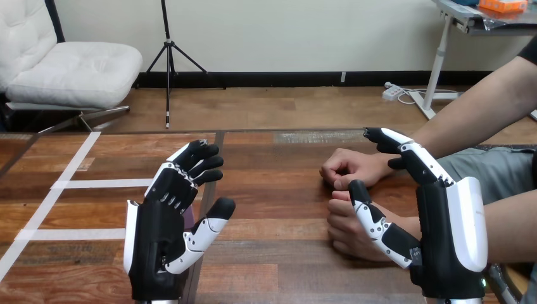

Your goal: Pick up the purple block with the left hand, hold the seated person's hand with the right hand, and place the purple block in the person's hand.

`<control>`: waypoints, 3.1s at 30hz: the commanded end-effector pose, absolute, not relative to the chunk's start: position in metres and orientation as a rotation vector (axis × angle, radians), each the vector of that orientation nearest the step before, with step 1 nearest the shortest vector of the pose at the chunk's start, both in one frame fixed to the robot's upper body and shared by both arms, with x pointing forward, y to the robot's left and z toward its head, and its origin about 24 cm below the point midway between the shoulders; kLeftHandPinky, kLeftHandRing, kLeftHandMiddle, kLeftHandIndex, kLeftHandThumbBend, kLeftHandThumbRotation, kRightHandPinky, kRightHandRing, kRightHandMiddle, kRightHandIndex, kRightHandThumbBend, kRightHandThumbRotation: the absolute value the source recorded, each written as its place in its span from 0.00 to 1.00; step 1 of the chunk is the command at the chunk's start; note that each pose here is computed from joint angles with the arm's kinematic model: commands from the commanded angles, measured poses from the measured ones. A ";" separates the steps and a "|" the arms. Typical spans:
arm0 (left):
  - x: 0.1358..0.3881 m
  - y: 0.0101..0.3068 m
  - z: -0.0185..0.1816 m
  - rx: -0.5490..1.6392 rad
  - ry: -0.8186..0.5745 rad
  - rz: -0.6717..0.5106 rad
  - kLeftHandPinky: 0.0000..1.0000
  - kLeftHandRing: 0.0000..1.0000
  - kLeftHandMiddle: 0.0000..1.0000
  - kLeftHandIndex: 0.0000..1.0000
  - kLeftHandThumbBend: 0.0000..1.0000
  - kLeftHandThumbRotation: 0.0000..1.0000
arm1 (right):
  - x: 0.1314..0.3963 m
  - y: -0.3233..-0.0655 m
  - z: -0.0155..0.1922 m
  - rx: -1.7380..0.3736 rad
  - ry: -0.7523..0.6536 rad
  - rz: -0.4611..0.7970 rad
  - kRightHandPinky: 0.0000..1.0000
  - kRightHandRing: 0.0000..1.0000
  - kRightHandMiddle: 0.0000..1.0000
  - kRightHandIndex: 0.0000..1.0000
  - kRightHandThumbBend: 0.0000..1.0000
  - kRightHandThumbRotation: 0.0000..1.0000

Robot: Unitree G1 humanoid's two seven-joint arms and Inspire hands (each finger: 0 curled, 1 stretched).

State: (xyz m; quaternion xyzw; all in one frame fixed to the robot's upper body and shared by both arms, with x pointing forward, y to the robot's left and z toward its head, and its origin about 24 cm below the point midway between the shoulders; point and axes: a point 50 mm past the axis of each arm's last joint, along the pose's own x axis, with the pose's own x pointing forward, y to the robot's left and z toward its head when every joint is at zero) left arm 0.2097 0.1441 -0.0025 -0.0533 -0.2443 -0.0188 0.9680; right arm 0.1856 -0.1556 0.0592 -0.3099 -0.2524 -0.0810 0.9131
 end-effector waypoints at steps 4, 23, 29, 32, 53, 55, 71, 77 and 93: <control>0.224 0.146 0.022 -0.060 -0.630 -0.063 0.69 0.75 0.77 0.77 0.76 0.41 | 0.195 -0.156 0.072 -0.613 -0.584 -0.197 0.65 0.74 0.77 0.75 0.36 0.15; 0.234 0.186 0.050 0.169 -0.739 -0.146 0.74 0.79 0.81 0.81 0.75 0.34 | 0.195 -0.155 0.071 -0.615 -0.578 -0.196 0.66 0.75 0.77 0.75 0.36 0.15; 0.238 0.197 0.058 0.273 -0.749 -0.162 0.77 0.82 0.84 0.83 0.76 0.39 | 0.195 -0.155 0.070 -0.622 -0.576 -0.195 0.65 0.74 0.77 0.75 0.36 0.14; 0.239 0.202 0.062 0.327 -0.740 -0.169 0.78 0.83 0.85 0.83 0.76 0.41 | 0.195 -0.155 0.070 -0.622 -0.573 -0.195 0.65 0.74 0.77 0.75 0.36 0.14; 0.250 0.220 0.085 0.811 -0.609 -0.232 0.85 0.90 0.92 0.90 0.76 0.57 | 0.195 -0.153 0.068 -0.619 -0.566 -0.196 0.65 0.74 0.77 0.75 0.36 0.15; 0.250 0.220 0.086 0.837 -0.601 -0.228 0.86 0.90 0.93 0.91 0.75 0.60 | 0.196 -0.153 0.068 -0.619 -0.566 -0.196 0.65 0.74 0.77 0.75 0.36 0.15; 0.265 0.217 0.086 1.007 -0.538 -0.267 0.91 0.94 0.95 0.94 0.74 0.64 | 0.196 -0.154 0.068 -0.622 -0.556 -0.198 0.66 0.75 0.77 0.76 0.36 0.16; 0.270 0.215 0.085 1.037 -0.504 -0.306 0.92 0.94 0.95 0.94 0.73 0.62 | 0.196 -0.154 0.068 -0.629 -0.556 -0.198 0.66 0.75 0.77 0.76 0.36 0.17; 0.281 0.209 0.080 1.175 -0.436 -0.405 1.00 0.99 0.98 0.99 0.73 0.68 | 0.195 -0.156 0.068 -0.631 -0.559 -0.198 0.66 0.75 0.77 0.75 0.36 0.17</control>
